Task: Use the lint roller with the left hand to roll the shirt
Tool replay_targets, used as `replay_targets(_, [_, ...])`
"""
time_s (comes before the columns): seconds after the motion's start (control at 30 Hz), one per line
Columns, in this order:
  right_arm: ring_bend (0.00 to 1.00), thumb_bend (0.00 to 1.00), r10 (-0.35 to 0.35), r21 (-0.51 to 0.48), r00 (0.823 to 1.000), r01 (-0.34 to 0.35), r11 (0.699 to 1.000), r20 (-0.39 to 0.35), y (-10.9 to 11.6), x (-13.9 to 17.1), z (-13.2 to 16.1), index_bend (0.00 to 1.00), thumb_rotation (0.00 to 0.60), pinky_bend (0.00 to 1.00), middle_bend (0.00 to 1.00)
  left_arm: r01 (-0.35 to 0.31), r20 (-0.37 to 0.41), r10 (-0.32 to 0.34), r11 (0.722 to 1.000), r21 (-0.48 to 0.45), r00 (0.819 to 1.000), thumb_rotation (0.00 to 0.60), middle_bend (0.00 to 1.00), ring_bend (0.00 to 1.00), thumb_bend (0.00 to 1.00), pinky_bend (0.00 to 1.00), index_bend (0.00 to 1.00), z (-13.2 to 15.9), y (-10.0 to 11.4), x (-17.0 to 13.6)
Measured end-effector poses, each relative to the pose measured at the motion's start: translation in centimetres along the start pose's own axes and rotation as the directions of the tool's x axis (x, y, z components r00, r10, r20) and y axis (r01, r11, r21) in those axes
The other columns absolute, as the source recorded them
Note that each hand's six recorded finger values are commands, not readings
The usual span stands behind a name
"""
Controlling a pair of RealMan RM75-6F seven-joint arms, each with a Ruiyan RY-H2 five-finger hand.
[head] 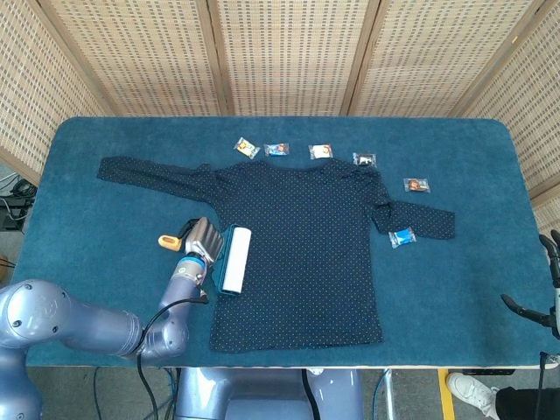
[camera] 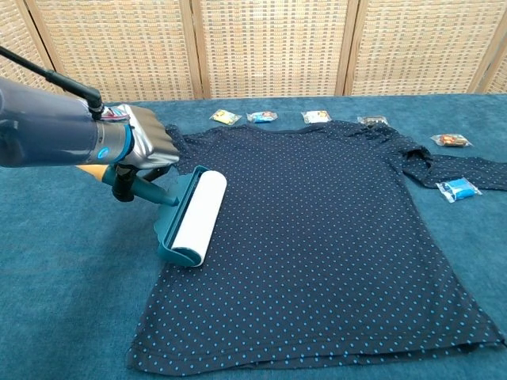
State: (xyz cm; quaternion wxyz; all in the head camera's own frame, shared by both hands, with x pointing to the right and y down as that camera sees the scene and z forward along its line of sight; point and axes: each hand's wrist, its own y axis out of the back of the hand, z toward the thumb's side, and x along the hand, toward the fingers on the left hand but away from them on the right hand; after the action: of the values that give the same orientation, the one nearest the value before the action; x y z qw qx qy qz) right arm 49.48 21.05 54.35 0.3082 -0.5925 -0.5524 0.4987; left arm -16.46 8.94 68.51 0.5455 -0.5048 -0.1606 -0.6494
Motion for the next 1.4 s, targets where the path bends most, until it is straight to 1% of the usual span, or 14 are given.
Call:
replay_targets(0.13, [0.00,0.09,0.000,-0.002,1.000,0.000,1.000,0.001,0.0,0.0,0.0,0.00,0.600,0.00,0.00,-0.015,0.016,0.015,1.000,-0.003,1.000,0.600,0.85,0.76,0.90,0.71,0.90,0.5,0.5,0.0])
replay_targets(0.43, [0.00,0.09,-0.005,-0.017,1.000,0.005,1.000,0.013,0.2,-0.1,-0.5,0.00,0.600,0.00,0.00,-0.042,0.046,0.042,0.999,-0.007,0.998,0.600,0.85,0.76,0.90,0.70,0.90,3.2,2.8,0.6])
replay_targets(0.53, [0.00,0.09,-0.003,-0.020,1.000,0.004,1.000,0.012,0.2,-0.2,-0.5,0.00,0.600,0.00,0.00,-0.046,0.049,0.047,0.999,-0.013,0.998,0.600,0.85,0.76,0.90,0.70,0.90,4.2,4.0,1.0])
replay_targets(0.73, [0.00,0.09,-0.001,-0.024,1.000,0.001,1.000,0.012,0.2,-0.2,-0.6,0.00,0.600,0.00,0.00,-0.064,0.058,0.066,0.998,-0.022,0.996,0.600,0.85,0.76,0.90,0.70,0.90,6.3,7.0,1.3])
replay_targets(0.87, [0.00,0.09,-0.002,-0.025,1.000,0.002,1.000,0.015,0.2,-0.2,-0.8,0.00,0.600,0.00,0.00,-0.076,0.065,0.077,0.997,-0.014,0.995,0.600,0.85,0.76,0.90,0.71,0.90,7.0,8.0,1.2])
replay_targets(1.03, [0.00,0.09,-0.005,-0.024,1.000,0.006,1.000,0.011,0.3,-0.2,-0.7,0.00,0.600,0.00,0.00,-0.064,0.053,0.064,0.998,-0.013,0.997,0.600,0.85,0.76,0.90,0.70,0.90,6.3,7.3,1.1])
replay_targets(1.13, [0.00,0.09,-0.005,-0.020,1.000,0.005,1.000,0.009,0.3,-0.1,-0.6,0.00,0.600,0.00,0.00,-0.048,0.038,0.049,0.999,-0.019,0.998,0.600,0.85,0.76,0.90,0.70,0.90,5.3,6.3,1.2])
replay_targets(1.3, [0.00,0.09,-0.003,-0.012,1.000,0.003,1.000,0.006,0.1,-0.1,-0.4,0.00,0.600,0.00,0.00,-0.016,0.011,0.017,0.999,-0.031,1.000,0.600,0.85,0.76,0.90,0.70,0.90,3.4,4.0,1.4])
replay_targets(1.4, [0.00,0.09,-0.002,-0.006,1.000,0.002,1.000,0.000,0.0,0.0,-0.2,0.00,0.600,0.00,0.00,-0.008,-0.004,0.008,0.999,-0.041,1.000,0.600,0.85,0.76,0.90,0.70,0.90,2.3,2.8,1.4])
